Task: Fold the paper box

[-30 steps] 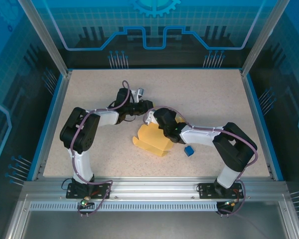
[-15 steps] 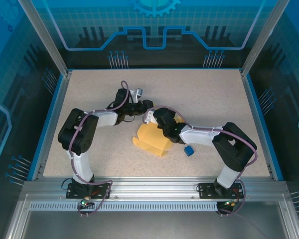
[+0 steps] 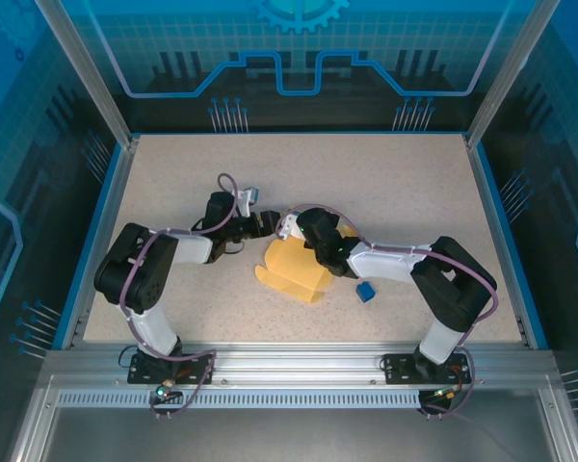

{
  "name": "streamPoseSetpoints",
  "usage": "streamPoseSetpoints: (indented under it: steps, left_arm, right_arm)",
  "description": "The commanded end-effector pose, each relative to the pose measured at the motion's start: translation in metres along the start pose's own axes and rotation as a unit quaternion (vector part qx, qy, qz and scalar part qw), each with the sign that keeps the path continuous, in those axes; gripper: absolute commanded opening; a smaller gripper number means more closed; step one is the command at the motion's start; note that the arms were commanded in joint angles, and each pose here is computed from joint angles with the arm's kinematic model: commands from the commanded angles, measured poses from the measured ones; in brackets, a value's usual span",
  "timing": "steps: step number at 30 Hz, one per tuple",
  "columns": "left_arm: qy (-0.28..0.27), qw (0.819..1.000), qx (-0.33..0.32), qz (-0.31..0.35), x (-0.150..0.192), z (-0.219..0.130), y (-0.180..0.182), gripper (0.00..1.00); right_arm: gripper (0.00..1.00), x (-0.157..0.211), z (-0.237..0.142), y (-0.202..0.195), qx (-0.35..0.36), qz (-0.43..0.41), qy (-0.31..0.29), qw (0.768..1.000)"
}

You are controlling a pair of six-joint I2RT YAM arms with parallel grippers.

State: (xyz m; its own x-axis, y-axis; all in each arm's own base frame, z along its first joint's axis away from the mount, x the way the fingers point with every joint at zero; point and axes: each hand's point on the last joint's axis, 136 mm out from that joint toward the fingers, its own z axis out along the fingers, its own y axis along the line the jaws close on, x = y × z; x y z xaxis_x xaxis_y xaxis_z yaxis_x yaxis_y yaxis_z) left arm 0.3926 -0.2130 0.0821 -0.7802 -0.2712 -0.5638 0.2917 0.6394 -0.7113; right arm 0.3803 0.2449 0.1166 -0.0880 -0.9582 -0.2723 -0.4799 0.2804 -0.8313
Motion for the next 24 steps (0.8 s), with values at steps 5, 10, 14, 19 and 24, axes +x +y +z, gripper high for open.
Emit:
streamPoseSetpoints:
  steps: [5,10,14,19,24]
  left_arm:
    - [-0.043,0.992,0.038,0.116,-0.009,-0.001,-0.014,0.66]
    - [-0.027,0.983,0.032,0.176,0.0,0.011,-0.02,0.65]
    - [-0.017,0.976,0.009,0.216,0.003,0.02,-0.021,0.65]
    - [-0.023,0.973,-0.005,0.228,-0.001,0.03,-0.017,0.6]
    - [-0.018,0.971,0.001,0.239,0.002,0.041,-0.021,0.54]
  right_arm:
    - [0.0,-0.002,-0.004,-0.012,-0.011,0.034,-0.014,0.999]
    - [0.0,-0.001,-0.004,-0.016,-0.015,0.041,-0.015,0.999]
    - [0.0,-0.001,-0.005,-0.018,-0.018,0.048,-0.018,0.999]
    - [0.0,-0.001,-0.007,-0.019,-0.02,0.051,-0.021,0.998]
    - [0.0,-0.002,-0.007,-0.019,-0.022,0.052,-0.022,0.998]
